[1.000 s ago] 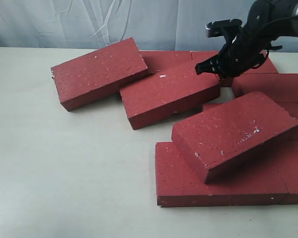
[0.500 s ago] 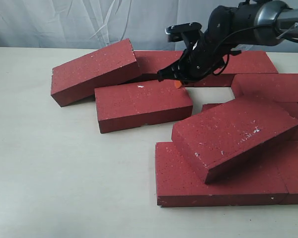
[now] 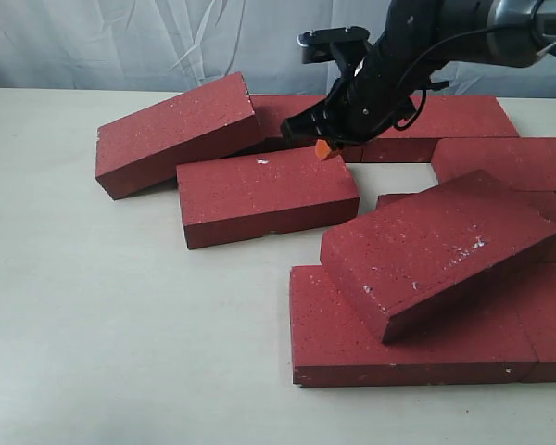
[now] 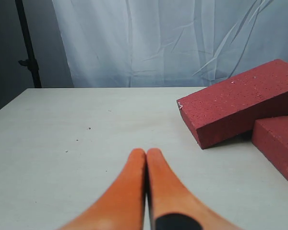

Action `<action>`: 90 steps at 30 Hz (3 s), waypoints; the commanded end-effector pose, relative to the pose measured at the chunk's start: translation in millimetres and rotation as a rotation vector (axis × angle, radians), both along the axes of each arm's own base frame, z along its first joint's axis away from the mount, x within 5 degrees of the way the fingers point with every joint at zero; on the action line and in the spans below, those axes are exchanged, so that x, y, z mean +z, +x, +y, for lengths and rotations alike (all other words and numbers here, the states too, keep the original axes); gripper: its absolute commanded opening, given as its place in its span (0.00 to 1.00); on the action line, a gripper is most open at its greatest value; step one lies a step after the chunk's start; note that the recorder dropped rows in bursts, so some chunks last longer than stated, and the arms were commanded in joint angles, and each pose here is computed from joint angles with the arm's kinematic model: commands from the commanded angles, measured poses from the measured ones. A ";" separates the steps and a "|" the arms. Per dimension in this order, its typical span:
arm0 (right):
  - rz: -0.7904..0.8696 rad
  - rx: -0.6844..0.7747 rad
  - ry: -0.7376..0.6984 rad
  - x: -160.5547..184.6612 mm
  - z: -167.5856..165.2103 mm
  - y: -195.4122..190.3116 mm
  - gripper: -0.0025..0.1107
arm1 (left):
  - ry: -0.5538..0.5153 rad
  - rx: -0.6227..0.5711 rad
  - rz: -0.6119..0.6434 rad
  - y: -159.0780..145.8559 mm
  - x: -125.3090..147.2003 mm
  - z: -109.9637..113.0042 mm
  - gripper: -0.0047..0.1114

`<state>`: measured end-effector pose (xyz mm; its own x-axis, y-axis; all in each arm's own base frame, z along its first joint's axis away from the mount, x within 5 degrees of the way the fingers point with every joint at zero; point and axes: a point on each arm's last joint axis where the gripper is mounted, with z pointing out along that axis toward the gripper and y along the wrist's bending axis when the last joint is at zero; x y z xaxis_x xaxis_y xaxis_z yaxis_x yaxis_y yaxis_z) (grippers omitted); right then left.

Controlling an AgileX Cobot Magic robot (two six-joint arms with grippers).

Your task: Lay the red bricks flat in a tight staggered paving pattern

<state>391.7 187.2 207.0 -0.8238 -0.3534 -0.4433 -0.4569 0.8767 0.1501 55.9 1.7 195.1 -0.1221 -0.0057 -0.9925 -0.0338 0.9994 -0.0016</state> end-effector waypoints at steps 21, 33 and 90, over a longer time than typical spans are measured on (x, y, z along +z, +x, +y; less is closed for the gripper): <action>-0.026 0.035 -0.003 56.2 -10.9 -23.4 0.02 | 0.000 0.001 -0.009 -0.1 -0.2 0.1 0.04; -0.024 0.035 -0.003 56.2 -10.9 -23.5 0.02 | 0.018 0.003 -0.145 0.5 12.3 0.4 0.04; -0.026 0.031 0.008 56.5 -10.1 -23.3 0.02 | 0.025 0.007 -0.036 -5.0 70.5 0.6 0.04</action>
